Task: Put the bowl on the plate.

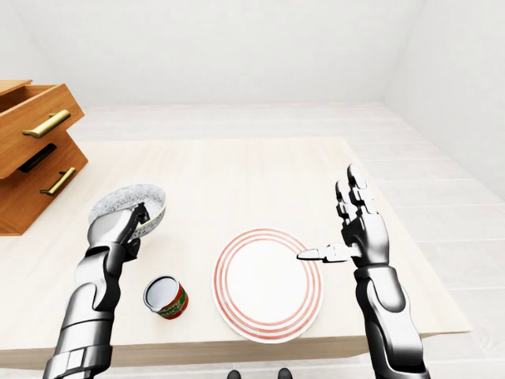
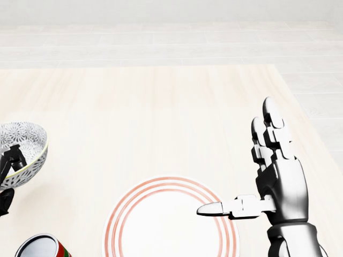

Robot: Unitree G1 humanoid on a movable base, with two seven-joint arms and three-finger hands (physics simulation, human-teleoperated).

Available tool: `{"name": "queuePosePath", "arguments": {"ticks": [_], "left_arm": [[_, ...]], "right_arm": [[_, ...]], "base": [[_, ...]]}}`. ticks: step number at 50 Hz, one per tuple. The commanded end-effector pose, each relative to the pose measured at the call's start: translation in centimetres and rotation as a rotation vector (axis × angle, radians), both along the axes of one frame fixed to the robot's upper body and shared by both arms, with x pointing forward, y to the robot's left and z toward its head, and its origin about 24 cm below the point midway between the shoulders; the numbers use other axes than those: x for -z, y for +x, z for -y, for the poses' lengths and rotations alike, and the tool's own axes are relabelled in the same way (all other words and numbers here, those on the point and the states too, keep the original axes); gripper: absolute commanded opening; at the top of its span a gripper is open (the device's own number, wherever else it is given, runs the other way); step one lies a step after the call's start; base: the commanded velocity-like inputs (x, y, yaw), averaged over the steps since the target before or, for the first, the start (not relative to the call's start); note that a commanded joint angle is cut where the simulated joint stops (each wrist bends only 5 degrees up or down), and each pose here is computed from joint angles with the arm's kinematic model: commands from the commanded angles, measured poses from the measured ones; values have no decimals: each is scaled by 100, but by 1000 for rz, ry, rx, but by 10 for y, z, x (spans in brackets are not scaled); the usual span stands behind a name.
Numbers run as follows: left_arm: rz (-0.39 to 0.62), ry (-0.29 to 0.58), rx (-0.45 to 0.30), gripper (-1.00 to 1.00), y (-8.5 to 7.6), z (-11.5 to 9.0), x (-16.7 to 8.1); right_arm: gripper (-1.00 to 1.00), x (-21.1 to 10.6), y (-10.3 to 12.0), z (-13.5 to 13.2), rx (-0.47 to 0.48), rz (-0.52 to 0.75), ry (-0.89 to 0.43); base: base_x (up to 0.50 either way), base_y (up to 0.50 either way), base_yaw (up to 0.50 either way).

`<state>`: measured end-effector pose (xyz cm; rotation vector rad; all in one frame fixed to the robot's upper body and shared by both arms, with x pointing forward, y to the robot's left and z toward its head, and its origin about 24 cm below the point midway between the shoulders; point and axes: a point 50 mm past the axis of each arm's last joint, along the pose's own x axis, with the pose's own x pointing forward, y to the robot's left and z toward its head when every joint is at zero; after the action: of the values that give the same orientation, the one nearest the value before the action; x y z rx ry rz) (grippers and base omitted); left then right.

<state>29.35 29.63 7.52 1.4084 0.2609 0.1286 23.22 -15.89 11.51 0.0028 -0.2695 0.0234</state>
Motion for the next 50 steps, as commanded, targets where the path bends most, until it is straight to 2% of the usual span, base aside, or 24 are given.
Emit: {"name": "queuePosePath", "arguments": {"ticks": [1,9,11,12,20,26,37,40,44,45,47,50], "left_arm": [[109,14,40,-100,6,14,-34],[138,48,106,-100,7,34,-49],[149,22,134,-100,8,42,-51],[150,48,133,-100,7,43,-53],[189,33,199,-100,6,63,-69],[182,39,232,-100,5,72,-69],[212,13,317,-100,-4,100,-74],[208,33,324,-100,-4,103,-75],[195,6,362,-100,-5,116,-67],[196,37,369,-100,-5,118,-67],[194,-5,377,-100,-6,121,-64],[197,-1,386,-100,-10,127,-63]], "right_arm": [[100,2,0,0,2,-7,0],[100,4,-1,1,5,-18,-1],[100,5,-2,1,6,-20,-1],[100,5,-2,1,8,-23,-2],[100,7,-4,2,11,-32,-6],[100,10,-6,2,14,-43,-1],[100,12,-8,3,16,-55,3],[100,12,-8,3,17,-51,3],[100,12,-8,5,21,-52,2],[100,12,-8,5,22,-51,3],[100,12,-8,5,24,-53,3],[100,15,-9,5,26,-67,6]], "base": [[0,0,0],[0,0,0],[0,0,0],[0,0,0],[0,0,0],[0,0,0],[0,0,0],[0,0,0],[0,0,0],[0,0,0],[0,0,0],[0,0,0]]}}
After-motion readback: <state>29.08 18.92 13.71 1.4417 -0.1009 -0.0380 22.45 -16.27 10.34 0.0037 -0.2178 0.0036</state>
